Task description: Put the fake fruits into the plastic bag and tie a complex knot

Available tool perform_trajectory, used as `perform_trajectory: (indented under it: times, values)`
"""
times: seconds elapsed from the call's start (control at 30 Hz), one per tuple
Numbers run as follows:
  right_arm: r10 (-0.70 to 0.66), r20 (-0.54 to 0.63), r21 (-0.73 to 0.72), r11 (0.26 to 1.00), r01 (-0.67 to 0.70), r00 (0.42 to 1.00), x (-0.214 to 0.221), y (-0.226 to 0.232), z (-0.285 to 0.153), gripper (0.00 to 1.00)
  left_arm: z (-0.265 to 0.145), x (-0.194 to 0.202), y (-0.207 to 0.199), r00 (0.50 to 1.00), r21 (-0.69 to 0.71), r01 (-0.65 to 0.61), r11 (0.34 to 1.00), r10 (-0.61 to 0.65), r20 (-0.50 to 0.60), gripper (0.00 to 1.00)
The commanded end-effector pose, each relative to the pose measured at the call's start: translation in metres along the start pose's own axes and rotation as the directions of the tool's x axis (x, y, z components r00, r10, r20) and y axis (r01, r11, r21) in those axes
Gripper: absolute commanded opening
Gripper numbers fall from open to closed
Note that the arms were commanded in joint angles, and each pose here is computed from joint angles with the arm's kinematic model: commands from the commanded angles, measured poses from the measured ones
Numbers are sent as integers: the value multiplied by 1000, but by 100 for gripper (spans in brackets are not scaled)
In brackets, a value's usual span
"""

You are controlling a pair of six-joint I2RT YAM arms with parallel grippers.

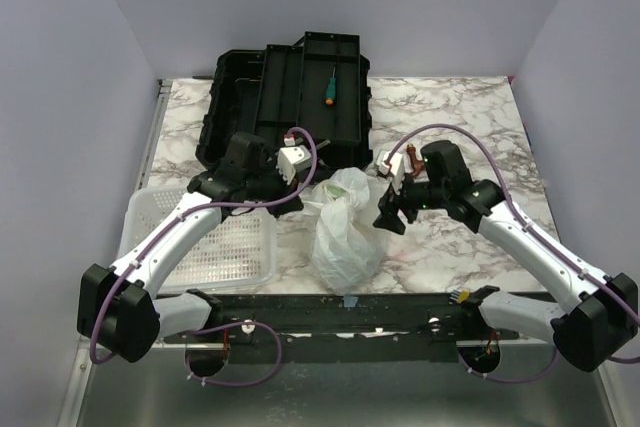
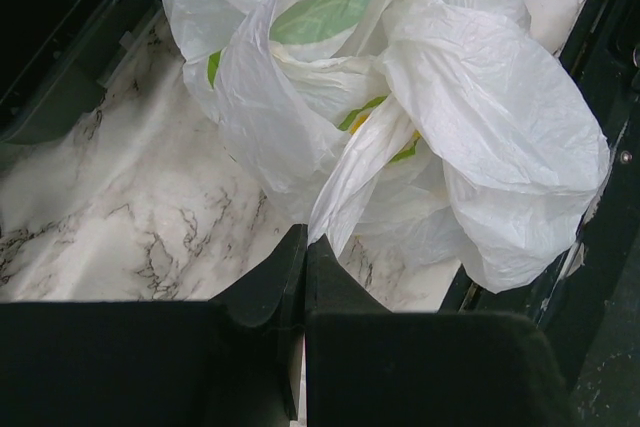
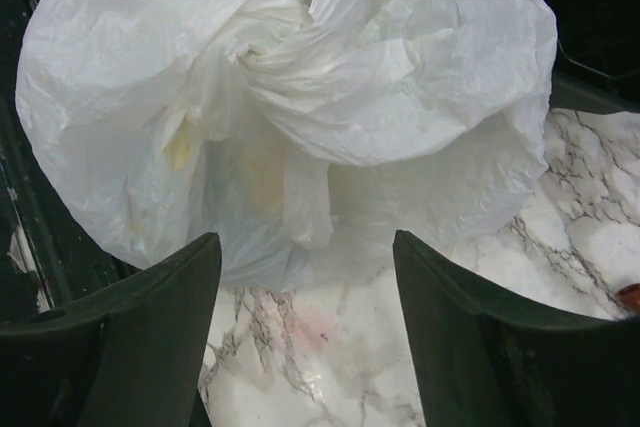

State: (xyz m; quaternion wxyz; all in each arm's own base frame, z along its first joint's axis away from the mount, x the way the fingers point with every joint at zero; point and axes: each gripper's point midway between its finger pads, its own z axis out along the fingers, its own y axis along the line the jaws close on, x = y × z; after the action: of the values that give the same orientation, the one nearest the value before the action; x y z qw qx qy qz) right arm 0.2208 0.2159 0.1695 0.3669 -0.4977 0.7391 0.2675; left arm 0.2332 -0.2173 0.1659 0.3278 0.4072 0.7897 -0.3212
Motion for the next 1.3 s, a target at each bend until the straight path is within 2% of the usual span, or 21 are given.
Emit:
perform_trajectory:
  times: [0.0, 0.13, 0.4, 0.5, 0.53, 0.57, 0.73, 0.77, 0.93, 1.07, 1.17, 1.27]
  values:
    - [0, 35, -50, 999, 2, 999, -11, 2, 14, 82, 0, -12, -1, 999, 3, -29, 1000, 29, 39, 0]
    - [13, 27, -9, 1000, -12, 1000, -3, -10, 31, 78, 0, -12, 0, 999, 2, -30, 1000, 30, 43, 0]
    - [0, 85, -38, 999, 3, 996, 11, 0, 57, 82, 4, -14, 3, 999, 3, -29, 1000, 29, 43, 0]
    - [-1, 85, -15, 1000, 2, 996, 24, -2, 68, 80, 6, -15, 4, 999, 3, -24, 1000, 24, 44, 0]
    - [-3, 81, -3, 1000, 3, 997, 29, -5, 72, 76, 6, -16, 4, 999, 4, -23, 1000, 23, 44, 0]
    - [2, 77, 12, 1000, -3, 997, 31, -8, 74, 66, 6, -15, 4, 999, 4, -20, 1000, 20, 43, 0]
    - [13, 41, 121, 992, -17, 999, 35, -25, 67, 8, 0, -14, 11, 999, -43, -4, 999, 5, 35, 0]
    - [11, 36, 150, 989, -16, 999, 33, -28, 61, 1, -3, -13, 15, 999, -66, 7, 998, -5, 35, 0]
    - [-48, -27, 234, 971, 53, 998, 27, -29, 17, 1, -37, -16, 34, 998, -198, 8, 980, 3, 55, 0]
    - [-43, -168, 250, 965, 85, 985, 44, -27, -15, 1, -67, -24, 40, 995, -278, -11, 960, 37, 90, 0]
    - [-38, -258, 282, 953, 113, 965, 65, -33, -35, 1, -79, -17, 49, 998, -309, -12, 951, 32, 61, 0]
    - [-23, -343, 314, 939, 137, 939, 98, -43, -52, 1, -86, 5, 78, 999, -395, 36, 918, -40, -1, 0]
